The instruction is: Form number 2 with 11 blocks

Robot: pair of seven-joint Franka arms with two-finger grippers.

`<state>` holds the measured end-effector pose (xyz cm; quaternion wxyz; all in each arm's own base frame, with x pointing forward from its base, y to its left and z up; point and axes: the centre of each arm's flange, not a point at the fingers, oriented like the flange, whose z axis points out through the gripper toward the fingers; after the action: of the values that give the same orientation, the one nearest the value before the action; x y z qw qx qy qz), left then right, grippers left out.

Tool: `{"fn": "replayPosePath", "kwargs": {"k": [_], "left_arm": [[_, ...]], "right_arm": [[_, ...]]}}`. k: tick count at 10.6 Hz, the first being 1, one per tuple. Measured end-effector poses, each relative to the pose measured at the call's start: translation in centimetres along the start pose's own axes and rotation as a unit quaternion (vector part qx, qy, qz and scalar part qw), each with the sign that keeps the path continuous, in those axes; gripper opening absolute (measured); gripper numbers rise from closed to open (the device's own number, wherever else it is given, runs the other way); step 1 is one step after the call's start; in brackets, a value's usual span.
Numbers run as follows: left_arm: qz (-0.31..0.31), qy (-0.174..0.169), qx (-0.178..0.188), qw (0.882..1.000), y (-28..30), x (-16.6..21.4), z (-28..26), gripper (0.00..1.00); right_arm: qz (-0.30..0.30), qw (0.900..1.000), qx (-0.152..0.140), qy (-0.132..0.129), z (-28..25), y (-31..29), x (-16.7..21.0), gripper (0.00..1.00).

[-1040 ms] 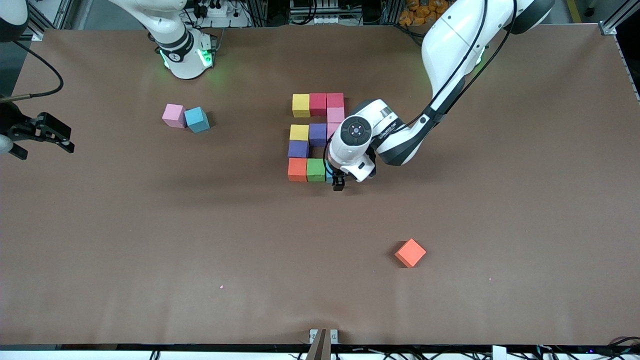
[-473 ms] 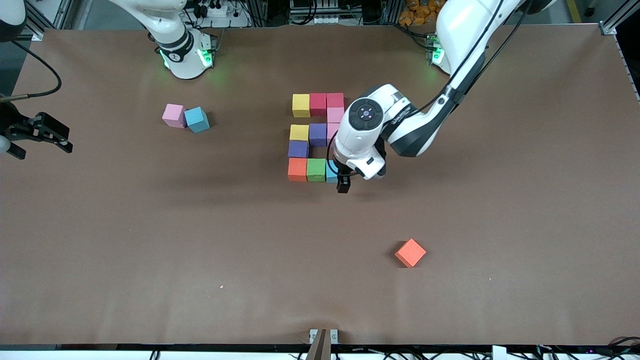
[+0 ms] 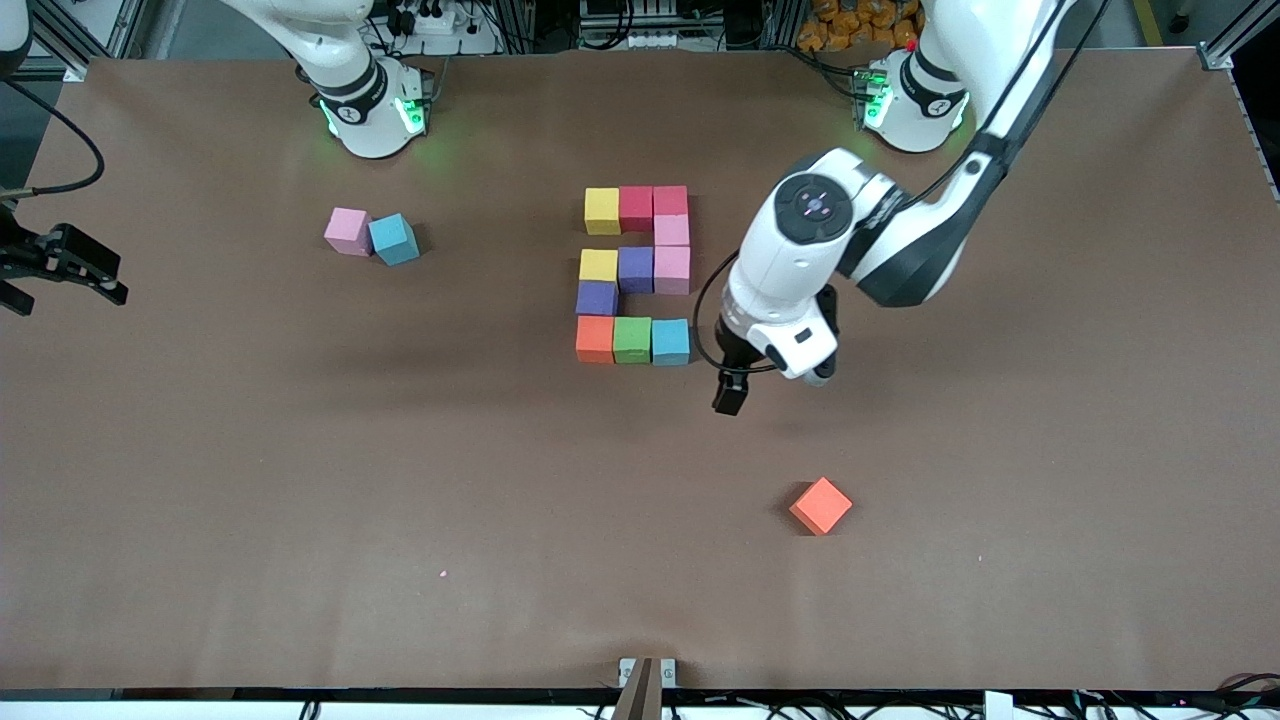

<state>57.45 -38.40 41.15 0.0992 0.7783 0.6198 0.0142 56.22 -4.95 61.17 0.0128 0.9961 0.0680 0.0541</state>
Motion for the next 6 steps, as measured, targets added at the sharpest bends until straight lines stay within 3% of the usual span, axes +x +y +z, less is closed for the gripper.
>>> {"fn": "replayPosePath", "kwargs": {"k": [3, 4, 6], "left_arm": [[0.121, 0.028, -0.001, 0.992, 1.0, 4.0, -5.4, 1.0], [0.168, 0.039, 0.014, 0.985, 1.5, 5.9, -7.0, 1.0], [0.277, 0.051, 0.042, 0.959, 2.7, 11.9, -10.5, 1.0]], "right_arm": [[-0.016, 1.0, 0.005, -0.019, 0.3, -0.3, -0.4, 1.0], [-0.022, 1.0, 0.005, -0.021, 0.3, -0.3, -0.4, 1.0], [-0.018, 1.0, 0.005, -0.021, 0.3, -0.3, -0.4, 1.0]]}}
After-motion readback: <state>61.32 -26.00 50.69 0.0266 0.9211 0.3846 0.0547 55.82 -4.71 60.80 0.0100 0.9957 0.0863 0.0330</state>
